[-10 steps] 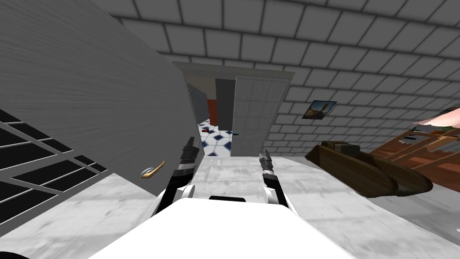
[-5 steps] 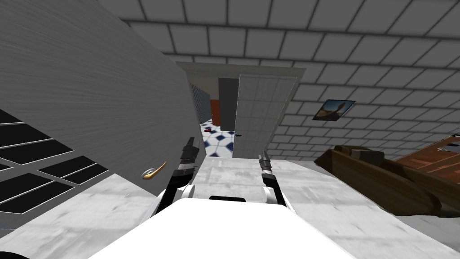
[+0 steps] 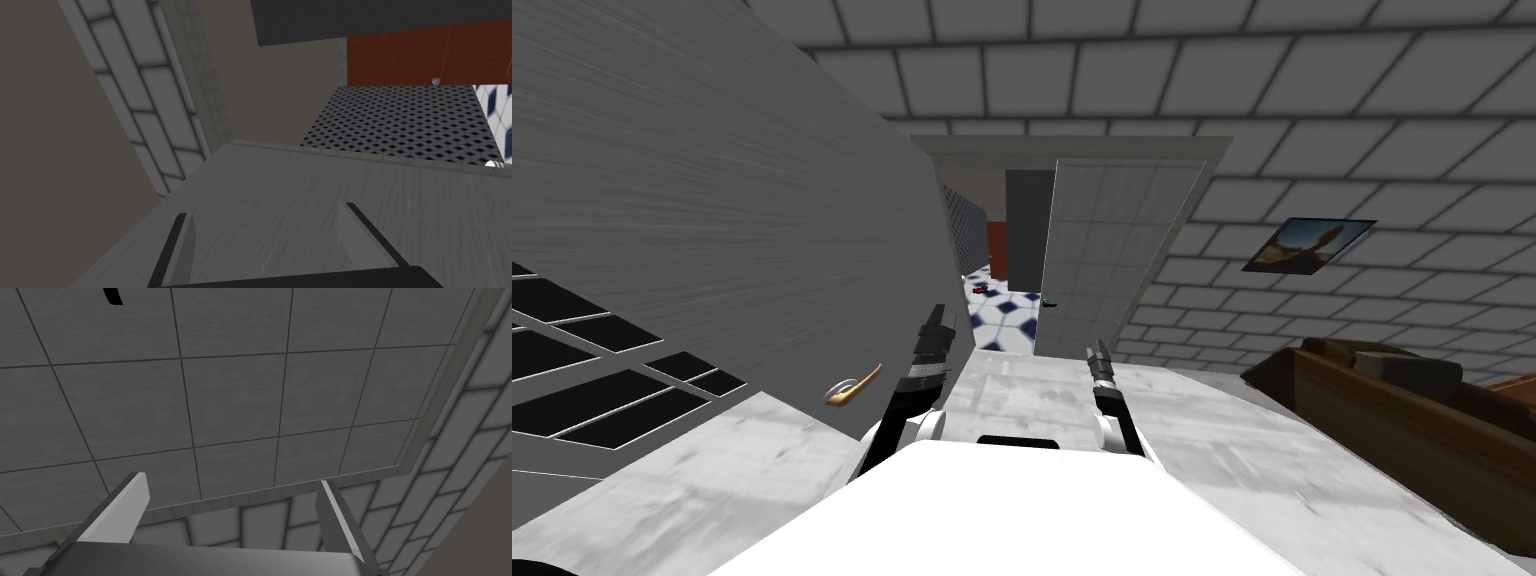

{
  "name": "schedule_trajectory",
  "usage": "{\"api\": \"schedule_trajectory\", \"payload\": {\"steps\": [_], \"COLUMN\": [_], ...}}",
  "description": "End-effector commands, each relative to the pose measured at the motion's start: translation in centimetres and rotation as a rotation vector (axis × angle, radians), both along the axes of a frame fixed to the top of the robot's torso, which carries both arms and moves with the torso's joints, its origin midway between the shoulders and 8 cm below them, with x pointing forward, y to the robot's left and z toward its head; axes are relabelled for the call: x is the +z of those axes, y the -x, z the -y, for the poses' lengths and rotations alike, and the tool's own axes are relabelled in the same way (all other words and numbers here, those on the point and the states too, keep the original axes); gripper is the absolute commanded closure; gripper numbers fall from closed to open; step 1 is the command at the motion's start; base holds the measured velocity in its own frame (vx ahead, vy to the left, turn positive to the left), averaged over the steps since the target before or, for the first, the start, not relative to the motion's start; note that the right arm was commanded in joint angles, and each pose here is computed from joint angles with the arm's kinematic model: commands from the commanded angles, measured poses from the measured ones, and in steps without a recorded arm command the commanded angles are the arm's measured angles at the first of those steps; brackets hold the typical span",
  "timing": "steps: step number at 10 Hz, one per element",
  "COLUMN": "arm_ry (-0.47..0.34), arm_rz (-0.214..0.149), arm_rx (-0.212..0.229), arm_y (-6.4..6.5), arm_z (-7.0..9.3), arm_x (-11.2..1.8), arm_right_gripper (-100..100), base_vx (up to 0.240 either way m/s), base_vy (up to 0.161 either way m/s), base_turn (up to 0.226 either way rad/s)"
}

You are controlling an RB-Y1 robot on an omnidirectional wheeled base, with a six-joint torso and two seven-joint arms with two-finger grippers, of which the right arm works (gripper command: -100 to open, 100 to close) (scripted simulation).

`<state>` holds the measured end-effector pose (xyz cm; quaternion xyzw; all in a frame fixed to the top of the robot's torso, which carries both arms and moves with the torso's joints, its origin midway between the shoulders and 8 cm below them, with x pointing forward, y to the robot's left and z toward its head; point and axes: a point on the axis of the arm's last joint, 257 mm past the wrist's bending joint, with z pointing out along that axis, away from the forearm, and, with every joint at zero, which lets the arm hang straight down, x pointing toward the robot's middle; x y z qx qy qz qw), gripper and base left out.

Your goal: Pull the door open

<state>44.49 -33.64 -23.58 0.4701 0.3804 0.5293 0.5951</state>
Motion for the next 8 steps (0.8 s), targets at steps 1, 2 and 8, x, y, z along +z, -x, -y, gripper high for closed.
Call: {"api": "schedule_trajectory", "payload": {"steps": [1, 2, 8], "arm_ry": [-0.004, -0.006, -0.017], "arm_rz": [-0.016, -0.027, -0.086], "arm_rx": [-0.006, -0.01, -0.038], "arm_y": [-0.2, -0.4, -1.1], "arm_z": [0.2, 0.5, 1.8], "arm_x": [-1.2, -1.9, -5.7], "arm_right_gripper": [-100, -100, -100], "base_vx": [0.098, 0.1, 0.108], "base_vy": [0.015, 0.001, 0.004], "base_turn": [0.093, 0.14, 0.103]}}
